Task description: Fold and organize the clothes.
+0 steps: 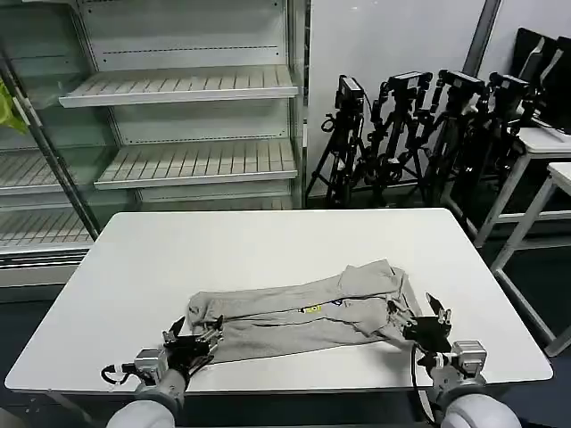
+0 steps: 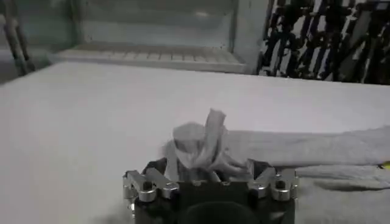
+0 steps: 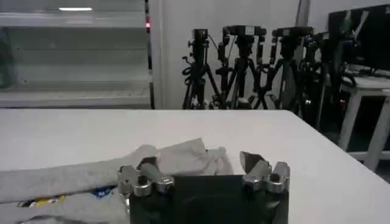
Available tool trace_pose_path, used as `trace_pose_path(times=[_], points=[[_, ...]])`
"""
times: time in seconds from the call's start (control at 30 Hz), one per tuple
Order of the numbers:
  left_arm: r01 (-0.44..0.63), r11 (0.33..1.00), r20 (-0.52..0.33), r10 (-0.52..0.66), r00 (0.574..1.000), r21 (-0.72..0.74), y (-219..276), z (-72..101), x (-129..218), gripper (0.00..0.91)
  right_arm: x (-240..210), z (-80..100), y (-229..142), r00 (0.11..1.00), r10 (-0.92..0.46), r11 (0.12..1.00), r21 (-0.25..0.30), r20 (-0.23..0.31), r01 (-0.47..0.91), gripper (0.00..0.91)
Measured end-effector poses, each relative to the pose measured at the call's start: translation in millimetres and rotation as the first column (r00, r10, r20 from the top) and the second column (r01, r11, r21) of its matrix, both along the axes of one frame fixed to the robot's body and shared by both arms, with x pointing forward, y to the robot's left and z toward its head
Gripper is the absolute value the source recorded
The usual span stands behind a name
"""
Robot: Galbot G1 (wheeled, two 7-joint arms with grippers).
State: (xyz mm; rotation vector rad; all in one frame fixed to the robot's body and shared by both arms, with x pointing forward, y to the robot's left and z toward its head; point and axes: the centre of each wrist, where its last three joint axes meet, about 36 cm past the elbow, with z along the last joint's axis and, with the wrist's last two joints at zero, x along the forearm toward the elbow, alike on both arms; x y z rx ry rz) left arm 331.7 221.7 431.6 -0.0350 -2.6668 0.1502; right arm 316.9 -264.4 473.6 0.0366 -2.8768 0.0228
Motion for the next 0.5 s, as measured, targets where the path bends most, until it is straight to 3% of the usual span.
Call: trace_pose_path(times=[0.07,0.1,0.5], points=[[-0.004,0.999,-0.013,0.003,1.0,-0.033,-2.6,-3.1,0.3,0.071,-3.4,1.0,0.0,1.0,-0.004,1.0,0.002,0.001,0.004,0.907],[-0.008,0.999,-0.016,0.007,1.0,-0.044,-3.1,-4.3,0.6,0.05,-4.8,1.4,0.0,1.0,-0.006,1.0,0.003,0.002,0.006,0.907],[-0.04,0.985,-0.046,0.033,0.998,-0.167,-6.5,-12.0,1.3,0.05,-17.5,4.8,5.0,1.0,-0.019,1.0,0.023,0.002,0.019,0.907]])
